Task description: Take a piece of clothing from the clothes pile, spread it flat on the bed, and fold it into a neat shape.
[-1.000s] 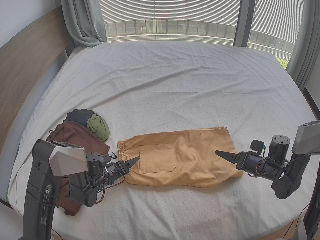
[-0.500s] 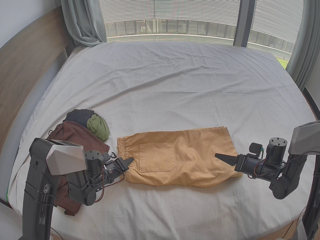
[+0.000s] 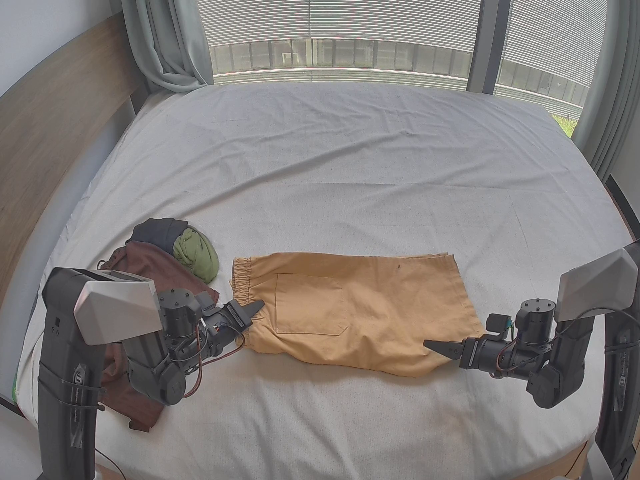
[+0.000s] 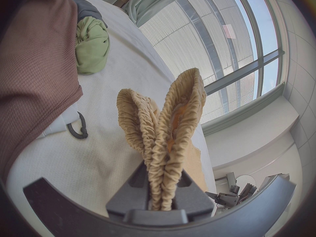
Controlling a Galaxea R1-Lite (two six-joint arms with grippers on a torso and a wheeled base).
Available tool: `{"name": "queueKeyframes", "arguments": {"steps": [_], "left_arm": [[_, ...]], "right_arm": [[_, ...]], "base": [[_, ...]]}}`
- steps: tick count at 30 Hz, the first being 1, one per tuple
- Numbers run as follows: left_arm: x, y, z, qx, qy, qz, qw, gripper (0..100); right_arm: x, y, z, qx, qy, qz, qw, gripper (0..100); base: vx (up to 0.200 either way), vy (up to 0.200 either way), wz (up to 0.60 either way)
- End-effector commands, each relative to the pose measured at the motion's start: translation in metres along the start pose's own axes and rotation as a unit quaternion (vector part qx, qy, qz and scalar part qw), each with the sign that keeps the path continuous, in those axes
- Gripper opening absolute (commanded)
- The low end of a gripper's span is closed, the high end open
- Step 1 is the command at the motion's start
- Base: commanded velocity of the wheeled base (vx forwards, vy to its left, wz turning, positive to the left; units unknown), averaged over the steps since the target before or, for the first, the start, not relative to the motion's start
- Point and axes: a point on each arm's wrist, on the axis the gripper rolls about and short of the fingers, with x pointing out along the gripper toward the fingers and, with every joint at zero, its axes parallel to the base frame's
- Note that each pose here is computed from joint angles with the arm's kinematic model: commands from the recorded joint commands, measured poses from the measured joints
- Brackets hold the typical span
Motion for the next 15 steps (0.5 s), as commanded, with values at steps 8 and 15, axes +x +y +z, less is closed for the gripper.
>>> {"name": "queueKeyframes", "arguments": {"steps": [8, 15], "left_arm": [[-0.013, -0.006, 0.006, -0.005, 0.008, -0.006, 0.9999, 0], [-0.031, -0.006, 0.016, -0.012, 0.034, -0.022, 0.9991, 0]], "right_arm": [[0.006, -0.009, -0.014, 0.013, 0.023, -0.01, 0.9996, 100], [0.006, -0.008, -0.014, 0.012, 0.023, -0.008, 0.9996, 100]], "base": [[0.0, 0.0, 0.0], [0.0, 0.0, 0.0]]}}
